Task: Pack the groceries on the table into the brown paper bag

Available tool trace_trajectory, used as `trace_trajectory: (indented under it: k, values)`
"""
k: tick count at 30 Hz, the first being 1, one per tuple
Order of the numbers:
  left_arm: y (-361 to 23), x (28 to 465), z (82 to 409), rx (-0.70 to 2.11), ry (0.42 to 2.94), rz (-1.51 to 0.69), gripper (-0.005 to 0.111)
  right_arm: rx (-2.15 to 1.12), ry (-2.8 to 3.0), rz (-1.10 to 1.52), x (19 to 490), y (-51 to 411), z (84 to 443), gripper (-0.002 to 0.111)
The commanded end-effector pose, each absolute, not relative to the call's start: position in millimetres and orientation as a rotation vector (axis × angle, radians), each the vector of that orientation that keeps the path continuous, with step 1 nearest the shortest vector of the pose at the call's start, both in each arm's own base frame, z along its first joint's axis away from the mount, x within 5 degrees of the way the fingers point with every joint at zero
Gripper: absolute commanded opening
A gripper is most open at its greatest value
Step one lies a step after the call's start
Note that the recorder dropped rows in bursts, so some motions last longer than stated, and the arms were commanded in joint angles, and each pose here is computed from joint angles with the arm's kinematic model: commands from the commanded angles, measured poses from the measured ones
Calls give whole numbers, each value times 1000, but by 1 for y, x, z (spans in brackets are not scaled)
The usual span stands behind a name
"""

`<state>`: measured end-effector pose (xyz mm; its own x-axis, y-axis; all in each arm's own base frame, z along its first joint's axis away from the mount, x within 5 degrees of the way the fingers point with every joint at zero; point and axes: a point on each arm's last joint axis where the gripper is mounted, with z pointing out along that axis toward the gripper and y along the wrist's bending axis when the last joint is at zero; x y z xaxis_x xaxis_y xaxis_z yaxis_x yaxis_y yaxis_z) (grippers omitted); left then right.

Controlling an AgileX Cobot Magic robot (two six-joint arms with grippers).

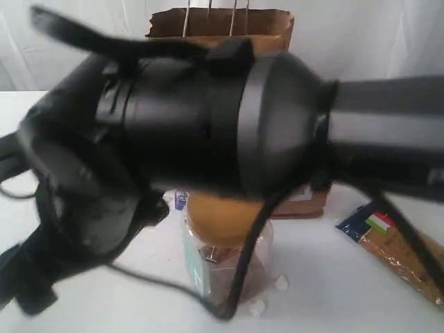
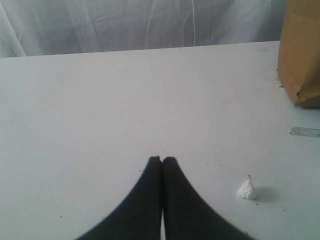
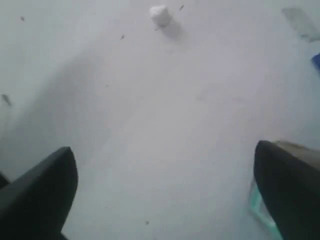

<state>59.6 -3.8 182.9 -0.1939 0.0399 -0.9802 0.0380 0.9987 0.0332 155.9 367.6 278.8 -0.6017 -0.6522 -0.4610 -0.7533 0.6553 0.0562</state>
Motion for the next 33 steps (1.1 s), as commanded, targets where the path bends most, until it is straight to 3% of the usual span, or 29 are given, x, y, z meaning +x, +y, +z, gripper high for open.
trace_trajectory:
  k: [1, 4, 6, 12, 13, 15, 20, 25, 29, 33]
  values:
    - [-4, 59, 183, 64, 1756, -6, 0, -1234, 2414, 382, 93, 390, 259, 88]
    - [-4, 59, 183, 64, 1756, -6, 0, -1138, 2423, 89, 91, 383, 221, 88]
    - [-5, 59, 183, 68, 1756, -10, 0, -1132, 2473, -114, 93, 371, 205, 81]
    - [-5, 59, 183, 77, 1755, -18, 0, -1173, 2421, -74, 88, 376, 203, 29]
    - [-5, 59, 183, 77, 1755, -18, 0, -1171, 2355, -47, 95, 379, 206, 11]
    - [-5, 59, 183, 77, 1755, -18, 0, -1095, 2317, -50, 112, 381, 203, 0]
    - [-5, 59, 183, 77, 1755, -18, 0, -1039, 2394, -190, 125, 364, 184, 0]
    - [-5, 59, 183, 77, 1755, -18, 0, -914, 2460, -557, 122, 312, 150, 0]
    - [-5, 59, 183, 77, 1755, -18, 0, -658, 2338, -582, 131, 282, 155, 0]
    - [-5, 59, 183, 77, 1755, -18, 0, -626, 2292, -567, 143, 260, 152, 0]
